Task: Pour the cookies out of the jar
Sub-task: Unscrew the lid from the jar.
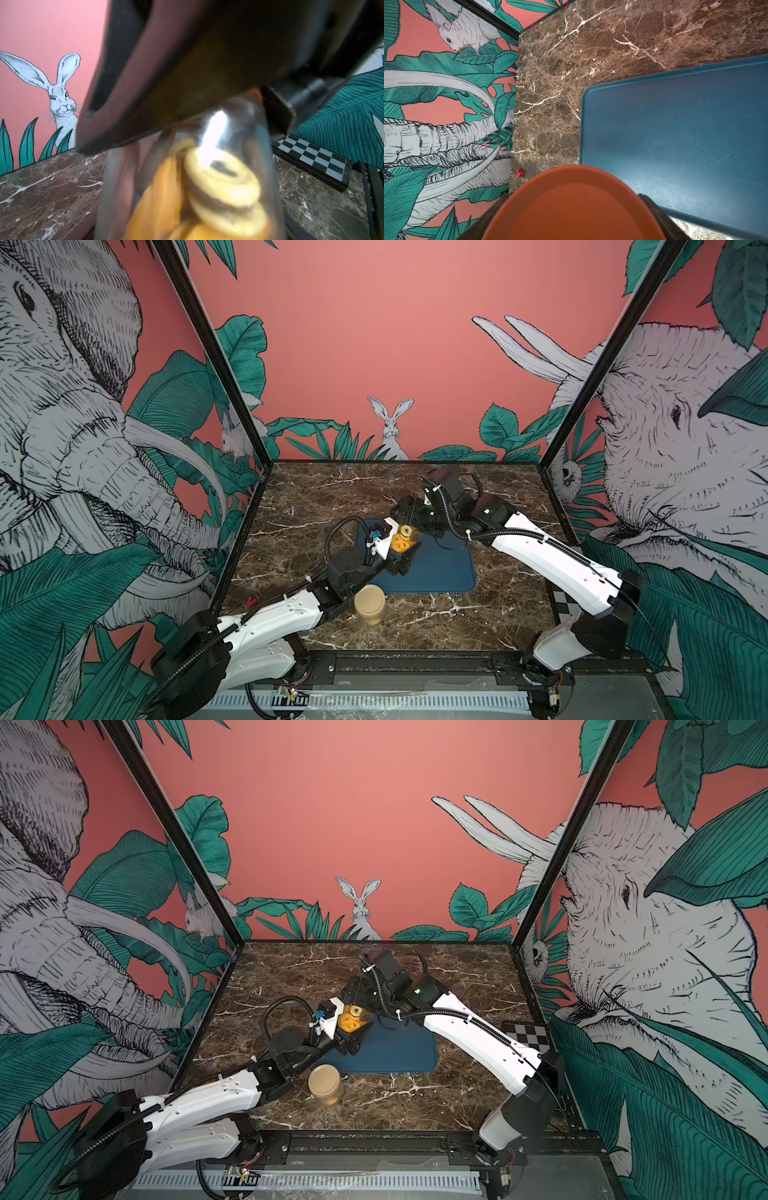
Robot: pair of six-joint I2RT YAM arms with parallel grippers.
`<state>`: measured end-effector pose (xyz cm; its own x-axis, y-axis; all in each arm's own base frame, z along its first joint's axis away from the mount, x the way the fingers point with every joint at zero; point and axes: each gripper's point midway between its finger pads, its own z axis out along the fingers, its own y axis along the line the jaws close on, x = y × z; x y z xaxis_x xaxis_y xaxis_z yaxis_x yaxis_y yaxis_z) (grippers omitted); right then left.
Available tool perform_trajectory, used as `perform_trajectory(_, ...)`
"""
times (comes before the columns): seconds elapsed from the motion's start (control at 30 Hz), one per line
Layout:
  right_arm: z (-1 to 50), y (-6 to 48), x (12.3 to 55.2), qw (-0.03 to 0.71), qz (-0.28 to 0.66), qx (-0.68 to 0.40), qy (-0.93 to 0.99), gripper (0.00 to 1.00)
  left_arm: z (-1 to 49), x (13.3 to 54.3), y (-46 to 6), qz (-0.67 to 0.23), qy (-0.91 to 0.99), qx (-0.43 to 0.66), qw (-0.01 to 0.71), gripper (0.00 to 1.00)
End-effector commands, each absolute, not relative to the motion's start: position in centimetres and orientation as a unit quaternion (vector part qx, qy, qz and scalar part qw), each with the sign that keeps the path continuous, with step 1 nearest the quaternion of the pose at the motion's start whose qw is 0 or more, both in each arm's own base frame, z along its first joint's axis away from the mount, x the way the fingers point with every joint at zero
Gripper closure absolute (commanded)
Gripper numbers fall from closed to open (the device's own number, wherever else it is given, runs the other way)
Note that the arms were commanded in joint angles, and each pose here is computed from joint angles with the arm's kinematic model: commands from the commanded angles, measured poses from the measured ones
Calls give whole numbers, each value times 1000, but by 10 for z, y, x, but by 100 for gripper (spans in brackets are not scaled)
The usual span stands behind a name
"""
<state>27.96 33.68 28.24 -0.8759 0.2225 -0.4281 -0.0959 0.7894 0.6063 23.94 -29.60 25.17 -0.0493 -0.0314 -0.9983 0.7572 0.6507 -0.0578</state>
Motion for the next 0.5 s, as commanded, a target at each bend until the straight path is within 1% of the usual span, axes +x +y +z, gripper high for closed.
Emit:
perform_trajectory(0.0, 326, 372, 255, 236, 437, -10, 868, 100, 315, 232, -302, -388, 590, 241, 666, 59)
perform_trajectory(0.07, 326, 375, 254, 231, 448, -6, 864, 100, 315, 233, -301, -392, 590, 232, 666, 56)
perform_trajectory(0.1, 324, 376, 253, 226, 452, -5, 863, 100, 315, 234, -300, -392, 590, 229, 667, 57)
perform_trajectory(0.13, 323, 376, 252, 224, 452, -3, 863, 100, 316, 234, -300, -393, 589, 228, 669, 60)
perform_trajectory(0.17, 323, 376, 251, 223, 452, -2, 864, 100, 317, 234, -300, -392, 588, 229, 670, 74)
perform_trajectory(0.2, 322, 375, 251, 223, 451, -1, 864, 100, 317, 235, -300, -389, 589, 228, 671, 99)
perform_trajectory(0.27, 321, 370, 250, 225, 444, 3, 867, 100, 317, 238, -296, -382, 592, 218, 676, 100)
perform_trajectory(0.3, 320, 365, 250, 229, 436, 5, 870, 87, 316, 237, -295, -380, 589, 219, 679, 100)
perform_trajectory(0.37, 326, 354, 250, 244, 416, 4, 876, 41, 316, 234, -293, -381, 582, 222, 683, 100)
perform_trajectory(0.4, 329, 345, 250, 252, 396, 6, 883, 10, 315, 233, -292, -380, 581, 223, 684, 100)
perform_trajectory(0.43, 332, 336, 251, 261, 378, 8, 888, 1, 314, 232, -292, -379, 581, 225, 684, 100)
perform_trajectory(0.47, 337, 327, 252, 271, 360, 10, 893, 1, 313, 231, -290, -380, 580, 226, 685, 100)
